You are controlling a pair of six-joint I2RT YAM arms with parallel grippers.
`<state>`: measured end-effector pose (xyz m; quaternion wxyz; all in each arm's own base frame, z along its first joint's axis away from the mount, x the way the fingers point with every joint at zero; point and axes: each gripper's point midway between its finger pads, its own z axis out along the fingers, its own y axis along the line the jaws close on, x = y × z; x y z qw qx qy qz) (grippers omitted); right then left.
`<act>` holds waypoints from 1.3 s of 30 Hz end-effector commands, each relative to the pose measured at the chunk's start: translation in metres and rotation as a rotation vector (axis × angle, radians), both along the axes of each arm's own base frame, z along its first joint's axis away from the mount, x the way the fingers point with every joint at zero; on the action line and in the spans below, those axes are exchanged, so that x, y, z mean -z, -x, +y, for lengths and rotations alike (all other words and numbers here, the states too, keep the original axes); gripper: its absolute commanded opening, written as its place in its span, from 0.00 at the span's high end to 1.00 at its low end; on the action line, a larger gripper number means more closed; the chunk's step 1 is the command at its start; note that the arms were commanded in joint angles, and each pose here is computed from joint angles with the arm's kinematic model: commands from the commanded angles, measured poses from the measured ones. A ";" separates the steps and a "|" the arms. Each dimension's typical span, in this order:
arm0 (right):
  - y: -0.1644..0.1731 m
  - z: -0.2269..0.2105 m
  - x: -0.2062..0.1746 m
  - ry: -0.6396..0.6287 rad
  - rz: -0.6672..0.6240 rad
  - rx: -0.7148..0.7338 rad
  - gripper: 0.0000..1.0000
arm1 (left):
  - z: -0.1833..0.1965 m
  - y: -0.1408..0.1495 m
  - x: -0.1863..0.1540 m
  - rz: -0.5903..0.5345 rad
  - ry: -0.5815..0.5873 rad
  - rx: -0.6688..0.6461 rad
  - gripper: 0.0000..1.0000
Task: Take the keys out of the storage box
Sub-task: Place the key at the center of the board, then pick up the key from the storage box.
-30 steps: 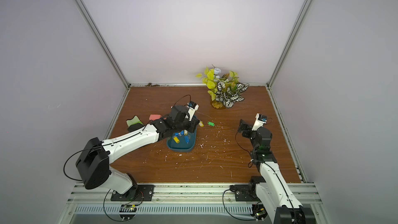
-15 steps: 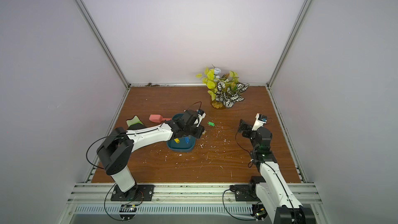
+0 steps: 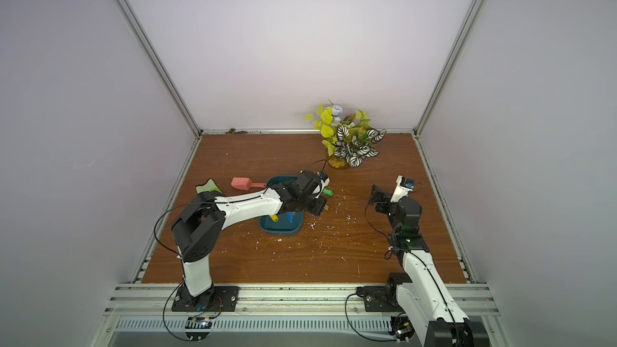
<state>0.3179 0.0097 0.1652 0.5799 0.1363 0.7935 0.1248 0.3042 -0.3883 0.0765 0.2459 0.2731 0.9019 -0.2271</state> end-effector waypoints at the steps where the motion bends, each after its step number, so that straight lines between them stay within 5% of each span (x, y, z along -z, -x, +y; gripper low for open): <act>1: -0.001 -0.003 -0.009 0.002 -0.033 0.018 0.01 | -0.006 0.006 0.006 0.018 -0.026 0.036 0.99; 20: -0.004 -0.002 -0.009 -0.001 -0.030 0.013 0.01 | -0.025 0.008 0.005 0.050 0.025 0.067 0.89; 30: -0.007 0.004 -0.015 0.006 -0.036 -0.026 0.01 | -0.019 -0.003 -0.040 -0.068 0.055 0.043 0.65; 39: -0.011 0.011 -0.022 0.016 -0.008 -0.076 0.01 | 0.020 -0.026 -0.100 -0.281 0.025 -0.068 0.25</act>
